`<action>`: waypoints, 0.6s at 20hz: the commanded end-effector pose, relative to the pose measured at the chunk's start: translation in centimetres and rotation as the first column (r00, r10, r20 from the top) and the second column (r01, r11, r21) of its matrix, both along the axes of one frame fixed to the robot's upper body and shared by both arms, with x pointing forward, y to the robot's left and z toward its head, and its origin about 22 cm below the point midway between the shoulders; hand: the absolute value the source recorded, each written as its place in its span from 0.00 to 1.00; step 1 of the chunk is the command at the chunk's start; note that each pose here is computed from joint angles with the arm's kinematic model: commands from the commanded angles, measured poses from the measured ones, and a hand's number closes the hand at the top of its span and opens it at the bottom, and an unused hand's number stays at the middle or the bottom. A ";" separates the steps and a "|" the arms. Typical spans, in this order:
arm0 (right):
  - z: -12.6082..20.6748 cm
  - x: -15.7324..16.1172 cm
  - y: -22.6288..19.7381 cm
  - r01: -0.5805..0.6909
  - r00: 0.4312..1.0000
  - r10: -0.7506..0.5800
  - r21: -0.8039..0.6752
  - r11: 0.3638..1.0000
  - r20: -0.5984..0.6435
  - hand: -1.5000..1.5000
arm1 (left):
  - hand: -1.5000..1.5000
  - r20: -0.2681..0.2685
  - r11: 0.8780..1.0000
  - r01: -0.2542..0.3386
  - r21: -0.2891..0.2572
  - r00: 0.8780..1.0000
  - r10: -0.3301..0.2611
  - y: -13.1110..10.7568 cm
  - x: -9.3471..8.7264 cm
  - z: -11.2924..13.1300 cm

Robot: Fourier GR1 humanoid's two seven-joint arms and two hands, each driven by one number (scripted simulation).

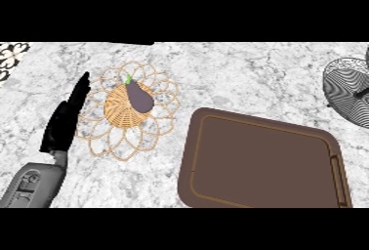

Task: Pick the croissant from the tray and place it in the tiered basket

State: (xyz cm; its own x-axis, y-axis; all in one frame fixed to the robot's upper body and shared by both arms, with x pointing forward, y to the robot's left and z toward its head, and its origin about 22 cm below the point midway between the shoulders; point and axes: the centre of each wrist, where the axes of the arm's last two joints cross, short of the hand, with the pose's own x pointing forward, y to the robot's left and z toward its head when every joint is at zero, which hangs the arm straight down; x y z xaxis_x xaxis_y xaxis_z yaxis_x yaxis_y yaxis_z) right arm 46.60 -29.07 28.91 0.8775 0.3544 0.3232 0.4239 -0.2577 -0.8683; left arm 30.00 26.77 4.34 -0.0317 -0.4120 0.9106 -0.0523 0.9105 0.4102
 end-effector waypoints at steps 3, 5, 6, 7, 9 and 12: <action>0.2 -0.2 -2.9 0.230 0.961 -0.237 -0.059 0.971 -0.146 1.00 | 0.50 0.002 1.000 -0.027 0.009 1.000 0.027 1.0 -0.1 0.2; -1.8 -0.5 -4.9 0.238 0.952 -0.246 -0.061 0.969 -0.185 1.00 | 0.50 -0.009 0.999 -0.037 0.010 0.999 0.037 0.8 -0.4 -0.7; -1.3 -0.2 -3.8 0.242 0.955 -0.248 -0.056 0.969 -0.165 1.00 | 0.50 0.000 1.000 -0.018 0.015 1.000 0.018 0.9 0.3 0.8; 0.5 -0.7 -5.0 0.245 0.950 -0.252 -0.059 0.968 -0.185 1.00 | 0.50 -0.013 1.000 -0.030 -0.002 0.999 0.030 1.1 -0.4 0.3; -0.2 -0.4 -4.5 0.228 0.953 -0.231 -0.041 0.973 -0.195 1.00 | 0.50 -0.018 0.999 -0.032 -0.014 0.999 0.031 0.4 -0.9 -1.0; -1.5 -0.6 -5.6 0.172 0.965 -0.170 -0.005 0.985 -0.200 1.00 | 0.50 -0.010 0.999 -0.041 -0.003 0.999 0.041 1.9 -0.3 -0.4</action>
State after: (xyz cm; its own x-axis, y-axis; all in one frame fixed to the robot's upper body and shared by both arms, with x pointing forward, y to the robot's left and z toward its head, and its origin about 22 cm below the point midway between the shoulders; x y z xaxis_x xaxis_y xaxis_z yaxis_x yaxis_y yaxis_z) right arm 46.07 -33.99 28.37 0.9614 0.2455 0.1241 0.2038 -0.3329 -0.9207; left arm 29.52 28.16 4.11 -0.0131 -0.4139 0.9102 -0.0819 0.9077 0.4116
